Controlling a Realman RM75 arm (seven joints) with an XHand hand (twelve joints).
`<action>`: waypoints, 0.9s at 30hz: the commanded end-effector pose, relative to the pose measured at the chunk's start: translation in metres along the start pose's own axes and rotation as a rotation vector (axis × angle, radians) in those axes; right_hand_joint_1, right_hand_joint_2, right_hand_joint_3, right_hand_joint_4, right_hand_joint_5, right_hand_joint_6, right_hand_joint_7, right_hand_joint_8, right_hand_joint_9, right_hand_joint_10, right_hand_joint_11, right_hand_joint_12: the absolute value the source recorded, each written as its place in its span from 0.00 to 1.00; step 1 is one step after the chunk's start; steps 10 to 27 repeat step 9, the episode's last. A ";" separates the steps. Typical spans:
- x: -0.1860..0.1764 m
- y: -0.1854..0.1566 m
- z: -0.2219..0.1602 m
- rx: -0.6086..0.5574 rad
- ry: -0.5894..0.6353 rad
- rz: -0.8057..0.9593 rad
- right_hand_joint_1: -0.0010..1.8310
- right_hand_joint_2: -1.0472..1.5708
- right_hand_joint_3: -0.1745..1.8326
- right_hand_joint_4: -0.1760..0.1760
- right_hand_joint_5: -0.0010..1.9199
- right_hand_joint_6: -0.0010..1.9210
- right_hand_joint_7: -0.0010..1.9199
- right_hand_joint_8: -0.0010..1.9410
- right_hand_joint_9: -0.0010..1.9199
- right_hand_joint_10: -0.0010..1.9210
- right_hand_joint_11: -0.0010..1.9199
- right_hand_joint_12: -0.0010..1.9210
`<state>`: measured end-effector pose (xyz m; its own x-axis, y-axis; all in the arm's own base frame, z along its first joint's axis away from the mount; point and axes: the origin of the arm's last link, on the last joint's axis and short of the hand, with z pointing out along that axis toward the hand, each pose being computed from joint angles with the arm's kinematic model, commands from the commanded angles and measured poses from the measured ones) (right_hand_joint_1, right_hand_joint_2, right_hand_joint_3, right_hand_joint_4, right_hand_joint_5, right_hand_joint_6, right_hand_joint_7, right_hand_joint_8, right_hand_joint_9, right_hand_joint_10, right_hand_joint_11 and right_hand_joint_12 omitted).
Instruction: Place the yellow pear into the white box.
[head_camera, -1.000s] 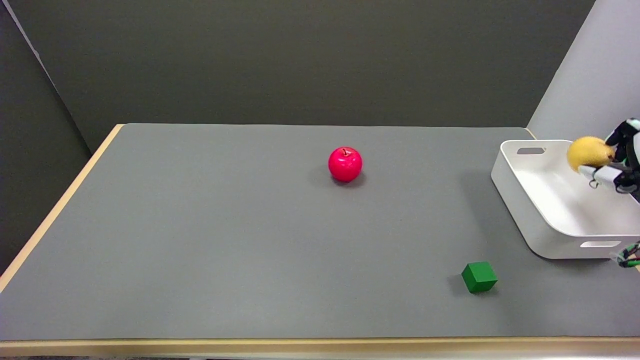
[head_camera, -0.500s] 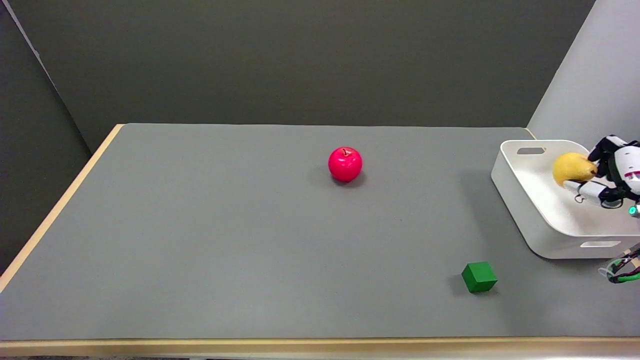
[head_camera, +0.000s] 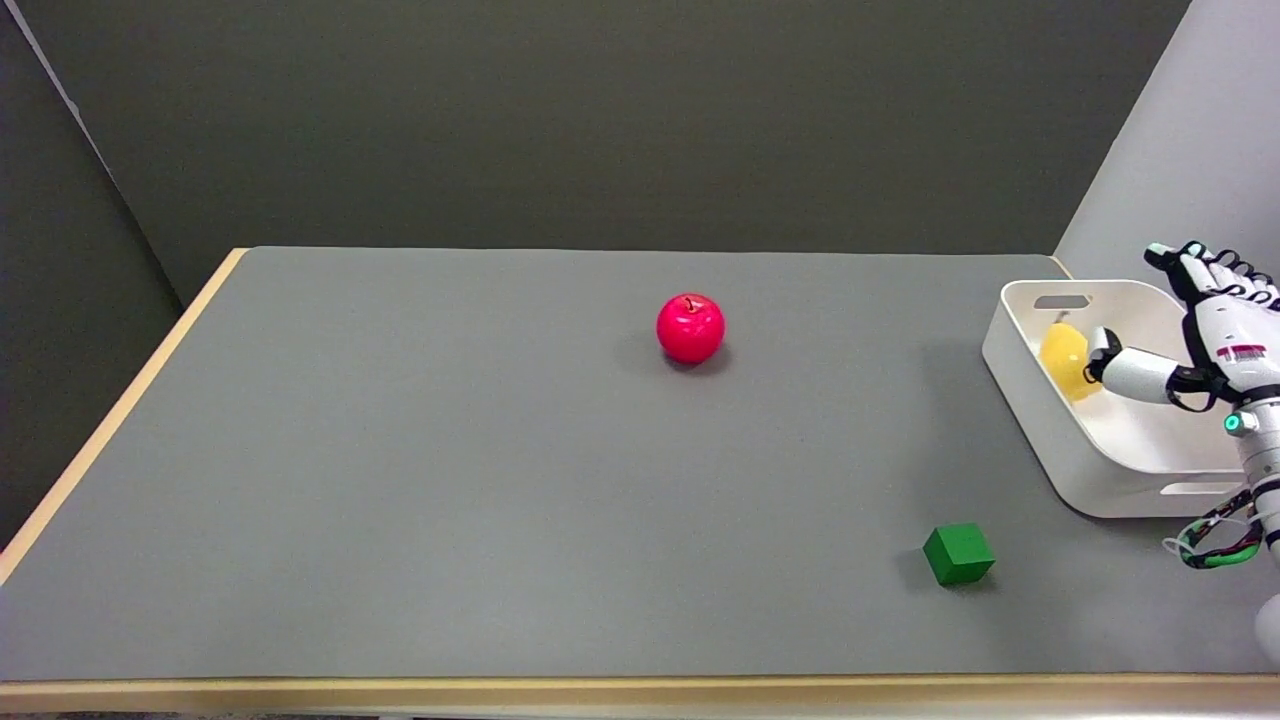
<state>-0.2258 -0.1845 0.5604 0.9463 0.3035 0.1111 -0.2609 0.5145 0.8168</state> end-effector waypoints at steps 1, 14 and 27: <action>0.000 -0.027 0.001 0.088 0.049 0.153 0.27 0.65 0.60 0.68 0.02 0.16 0.00 0.05 0.01 0.25 0.00 0.54; 0.012 -0.042 0.014 0.140 0.083 0.189 0.23 0.65 0.58 0.67 0.00 0.08 0.00 0.00 0.00 0.12 0.00 0.43; 0.012 -0.042 0.014 0.140 0.083 0.189 0.23 0.65 0.58 0.67 0.00 0.08 0.00 0.00 0.00 0.12 0.00 0.43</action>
